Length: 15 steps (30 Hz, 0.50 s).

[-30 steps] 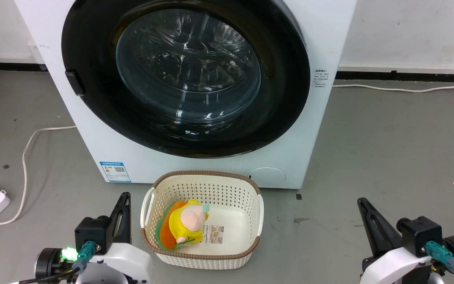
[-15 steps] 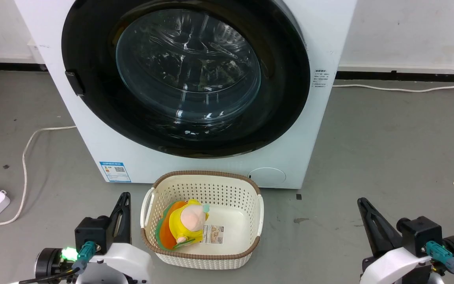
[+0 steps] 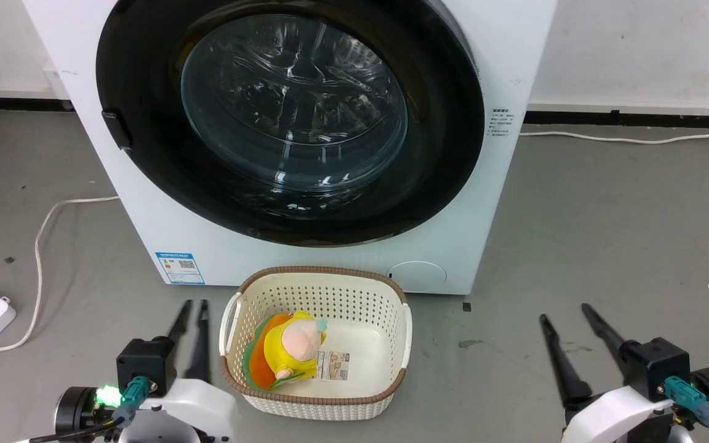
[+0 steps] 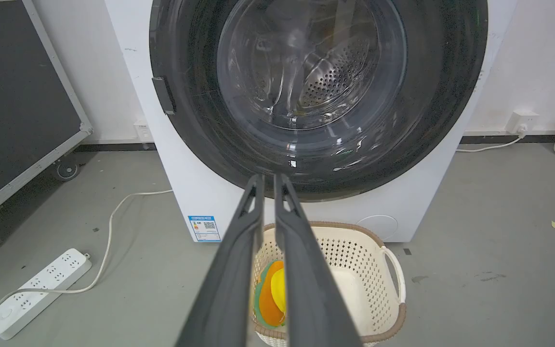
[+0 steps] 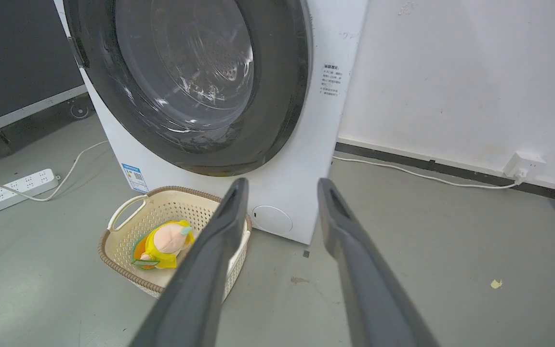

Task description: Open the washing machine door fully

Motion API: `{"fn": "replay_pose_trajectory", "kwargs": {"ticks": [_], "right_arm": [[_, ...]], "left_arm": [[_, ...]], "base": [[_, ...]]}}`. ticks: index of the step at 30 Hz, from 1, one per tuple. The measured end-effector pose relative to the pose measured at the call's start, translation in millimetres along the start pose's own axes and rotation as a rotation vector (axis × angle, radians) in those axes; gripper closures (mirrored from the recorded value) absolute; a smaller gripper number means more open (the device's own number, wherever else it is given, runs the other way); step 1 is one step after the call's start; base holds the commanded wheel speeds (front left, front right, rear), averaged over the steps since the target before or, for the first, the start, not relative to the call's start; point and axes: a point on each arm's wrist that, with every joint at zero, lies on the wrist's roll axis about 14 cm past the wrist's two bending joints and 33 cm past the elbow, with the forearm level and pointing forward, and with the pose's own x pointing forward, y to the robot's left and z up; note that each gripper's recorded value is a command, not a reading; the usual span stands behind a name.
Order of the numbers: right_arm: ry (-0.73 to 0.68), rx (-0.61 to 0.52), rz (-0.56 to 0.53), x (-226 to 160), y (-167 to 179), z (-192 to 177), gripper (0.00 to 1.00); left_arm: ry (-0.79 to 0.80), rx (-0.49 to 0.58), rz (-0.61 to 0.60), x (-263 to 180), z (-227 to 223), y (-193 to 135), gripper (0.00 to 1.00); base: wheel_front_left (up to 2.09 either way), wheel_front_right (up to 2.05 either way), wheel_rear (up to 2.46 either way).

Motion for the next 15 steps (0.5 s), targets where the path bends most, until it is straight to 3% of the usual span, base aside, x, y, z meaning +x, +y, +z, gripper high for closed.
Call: {"fn": "replay_pose_trajectory", "kwargs": {"ticks": [15], "right_arm": [[-0.018, 0.022, 0.003, 2.1, 0.8, -0.1, 0.00]], "left_arm": [[-0.017, -0.001, -0.008, 0.8, 0.3, -3.7, 0.00]], "base": [[0.00, 0.00, 0.00]]}}
